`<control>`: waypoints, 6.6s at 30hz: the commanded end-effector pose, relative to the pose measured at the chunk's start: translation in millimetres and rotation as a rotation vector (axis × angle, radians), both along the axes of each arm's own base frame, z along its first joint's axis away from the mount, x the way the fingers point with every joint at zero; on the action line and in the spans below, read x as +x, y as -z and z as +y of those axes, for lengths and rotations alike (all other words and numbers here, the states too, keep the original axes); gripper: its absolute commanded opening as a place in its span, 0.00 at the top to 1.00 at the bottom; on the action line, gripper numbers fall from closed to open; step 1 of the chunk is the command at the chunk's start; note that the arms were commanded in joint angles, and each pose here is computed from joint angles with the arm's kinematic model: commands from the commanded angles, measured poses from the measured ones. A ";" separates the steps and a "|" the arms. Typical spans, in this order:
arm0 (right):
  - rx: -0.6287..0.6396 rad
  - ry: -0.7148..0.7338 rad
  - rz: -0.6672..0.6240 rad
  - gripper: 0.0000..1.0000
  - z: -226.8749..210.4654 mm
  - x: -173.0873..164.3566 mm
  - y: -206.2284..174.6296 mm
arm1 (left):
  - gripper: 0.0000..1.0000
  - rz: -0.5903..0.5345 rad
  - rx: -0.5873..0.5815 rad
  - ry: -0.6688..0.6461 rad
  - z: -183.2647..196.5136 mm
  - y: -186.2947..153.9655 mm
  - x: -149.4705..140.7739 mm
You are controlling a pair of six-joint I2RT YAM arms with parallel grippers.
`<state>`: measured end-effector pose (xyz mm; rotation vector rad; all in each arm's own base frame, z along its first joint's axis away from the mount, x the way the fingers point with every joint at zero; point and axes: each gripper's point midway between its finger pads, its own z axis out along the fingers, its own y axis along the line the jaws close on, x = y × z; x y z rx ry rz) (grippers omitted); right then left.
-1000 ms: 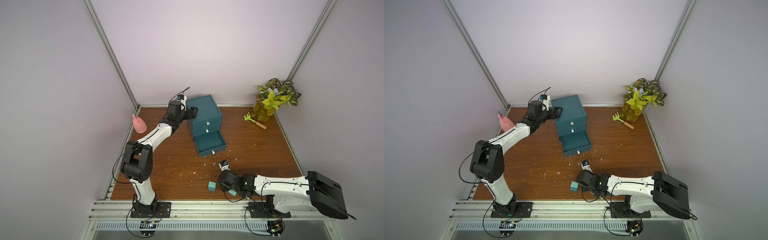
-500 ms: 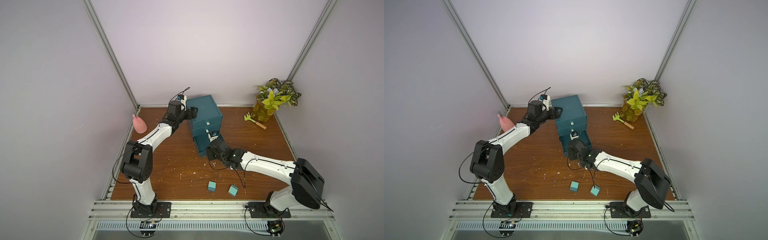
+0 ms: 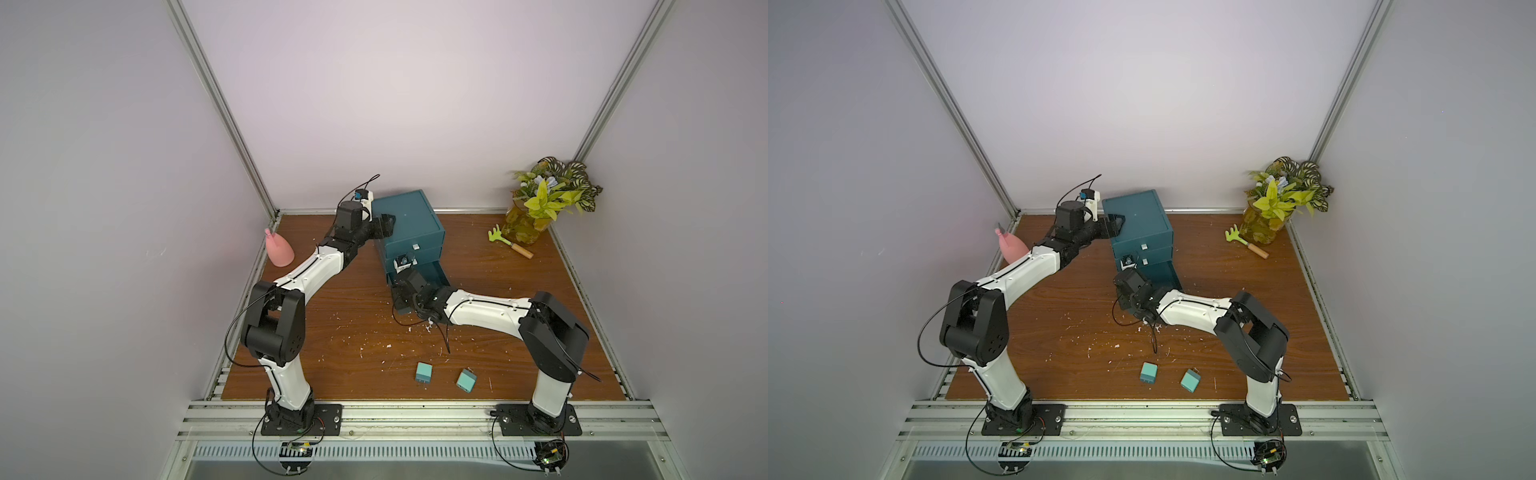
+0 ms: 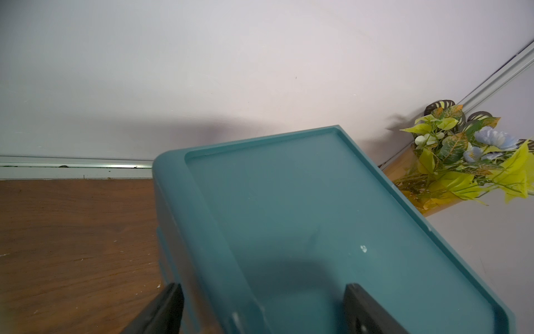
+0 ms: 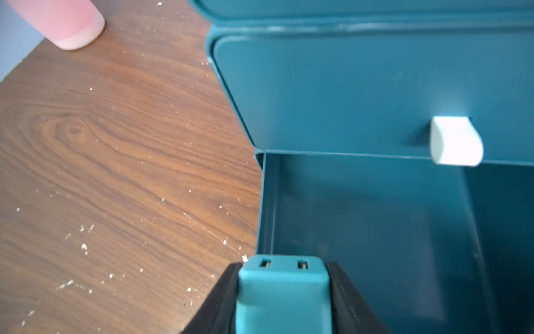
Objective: Place the plugs into the drawer by color
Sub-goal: Place the plug in the drawer, then pick up the plug from the center of the board, then place the plug in the drawer.
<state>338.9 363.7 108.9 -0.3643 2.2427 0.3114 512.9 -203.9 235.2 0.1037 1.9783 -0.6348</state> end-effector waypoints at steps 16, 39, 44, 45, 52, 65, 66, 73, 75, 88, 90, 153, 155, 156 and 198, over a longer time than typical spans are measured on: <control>0.098 0.007 0.067 0.53 4.6 8.0 7.7 | 0.18 0.114 0.076 -0.002 3.0 40.1 -13.4; 0.013 -0.173 0.035 0.34 -30.6 -28.6 -50.0 | 0.17 0.095 0.076 -0.005 4.3 31.0 -14.7; -0.081 -0.257 0.064 0.34 -55.5 -88.7 -29.2 | 0.18 0.097 0.074 -0.005 4.0 31.6 -14.6; -0.095 -0.279 0.079 0.34 -59.5 -104.3 -21.8 | 0.17 0.099 0.073 -0.005 4.0 32.2 -14.5; -0.084 -0.348 0.211 0.33 -70.3 -186.7 21.4 | 0.18 0.093 0.079 -0.008 5.0 30.0 -14.9; -0.059 -0.341 0.292 0.25 -77.4 -230.9 50.0 | 0.17 0.096 0.090 0.004 -0.8 32.2 -17.8; -0.057 -0.348 0.298 0.24 -75.6 -232.8 51.4 | 0.17 0.095 0.091 0.005 -0.8 32.2 -17.8; -0.093 -0.378 0.322 0.30 -71.7 -239.7 64.4 | 0.17 0.097 0.094 0.004 -0.2 33.4 -17.1; -0.100 -0.377 0.299 0.32 -71.4 -236.3 59.7 | 0.17 0.094 0.094 0.003 -0.2 32.3 -16.9; -0.197 -0.382 0.213 0.45 -82.1 -217.3 60.3 | 0.17 0.096 0.097 -0.005 1.3 33.0 -16.7; -0.210 -0.386 0.201 0.46 -83.9 -212.0 61.1 | 0.17 0.099 0.096 -0.005 1.3 33.9 -16.6; -0.121 -0.039 0.160 0.64 -73.5 -67.8 -18.3 | 0.17 0.121 0.093 0.000 -0.7 42.2 -15.4; -0.118 -0.037 0.124 0.65 -70.8 -48.7 -26.9 | 0.17 0.125 0.094 0.001 -0.9 44.1 -15.2; -0.118 -0.038 0.108 0.65 -68.7 -41.0 -30.1 | 0.17 0.126 0.093 0.000 -0.9 44.7 -15.0; -0.158 -0.083 0.188 0.39 -43.4 15.0 5.2 | 0.17 0.142 0.093 0.006 -0.9 50.2 -13.3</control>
